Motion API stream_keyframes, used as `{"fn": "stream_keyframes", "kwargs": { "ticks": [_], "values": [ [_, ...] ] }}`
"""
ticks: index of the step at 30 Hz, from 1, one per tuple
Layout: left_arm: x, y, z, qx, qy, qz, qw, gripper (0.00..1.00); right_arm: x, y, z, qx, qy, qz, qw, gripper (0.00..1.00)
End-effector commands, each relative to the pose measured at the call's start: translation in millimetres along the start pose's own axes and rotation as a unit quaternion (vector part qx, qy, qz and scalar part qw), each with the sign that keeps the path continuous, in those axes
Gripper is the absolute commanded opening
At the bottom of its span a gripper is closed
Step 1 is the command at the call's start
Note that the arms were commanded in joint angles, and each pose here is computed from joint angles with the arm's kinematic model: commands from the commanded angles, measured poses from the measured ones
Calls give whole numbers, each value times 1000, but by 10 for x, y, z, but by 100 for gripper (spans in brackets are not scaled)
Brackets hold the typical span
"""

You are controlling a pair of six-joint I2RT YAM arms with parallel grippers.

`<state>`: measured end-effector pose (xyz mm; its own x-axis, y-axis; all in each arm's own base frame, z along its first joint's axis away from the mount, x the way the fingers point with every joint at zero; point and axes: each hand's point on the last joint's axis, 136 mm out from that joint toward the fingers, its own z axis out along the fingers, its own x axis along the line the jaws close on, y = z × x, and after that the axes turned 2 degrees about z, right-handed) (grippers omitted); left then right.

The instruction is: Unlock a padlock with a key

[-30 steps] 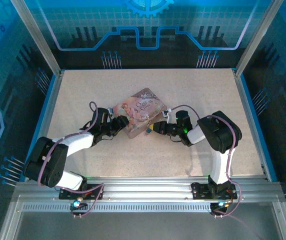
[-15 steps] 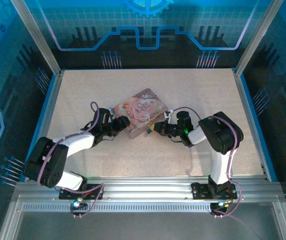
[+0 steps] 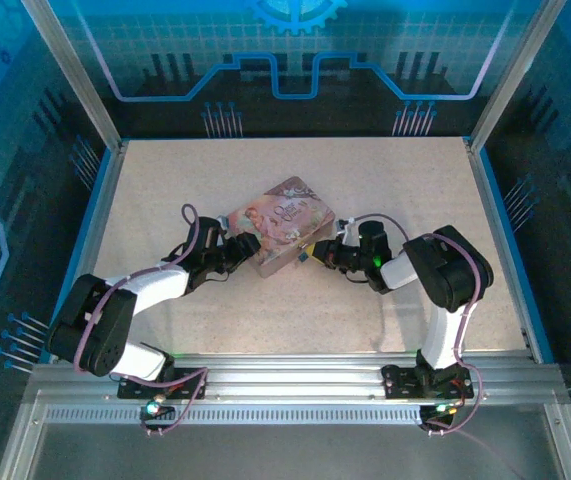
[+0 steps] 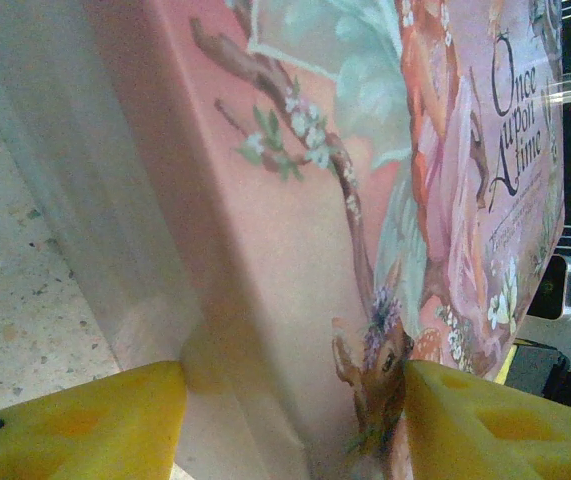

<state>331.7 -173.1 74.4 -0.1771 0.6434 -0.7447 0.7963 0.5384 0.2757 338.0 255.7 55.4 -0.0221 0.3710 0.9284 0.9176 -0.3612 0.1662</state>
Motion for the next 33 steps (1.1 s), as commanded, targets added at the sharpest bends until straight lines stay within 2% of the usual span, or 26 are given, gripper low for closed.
{"fn": "stream_keyframes", "kwargs": {
  "ticks": [1,10,13,16,23,28,33],
  "values": [
    [431,-459,-1,73,71,-23,995,59,184,151,-69,-29,22,-7,999,1],
    [244,-329,-85,58,60,-6,997,68,111,166,-239,-42,-35,-39,998,1],
    [136,-203,-160,41,58,5,997,75,83,140,-345,-40,-66,-57,995,1],
    [40,-52,-269,18,54,16,998,87,63,100,-474,-37,-89,-67,993,1],
    [-116,271,-615,-43,51,48,997,99,97,-86,-871,-8,-173,-136,975,1],
    [-110,377,-884,-84,60,63,993,99,164,-225,-1266,7,-243,-187,952,1],
    [-76,389,-1040,-104,60,63,991,99,134,-425,-1554,21,-291,-178,940,2]
  ]
}}
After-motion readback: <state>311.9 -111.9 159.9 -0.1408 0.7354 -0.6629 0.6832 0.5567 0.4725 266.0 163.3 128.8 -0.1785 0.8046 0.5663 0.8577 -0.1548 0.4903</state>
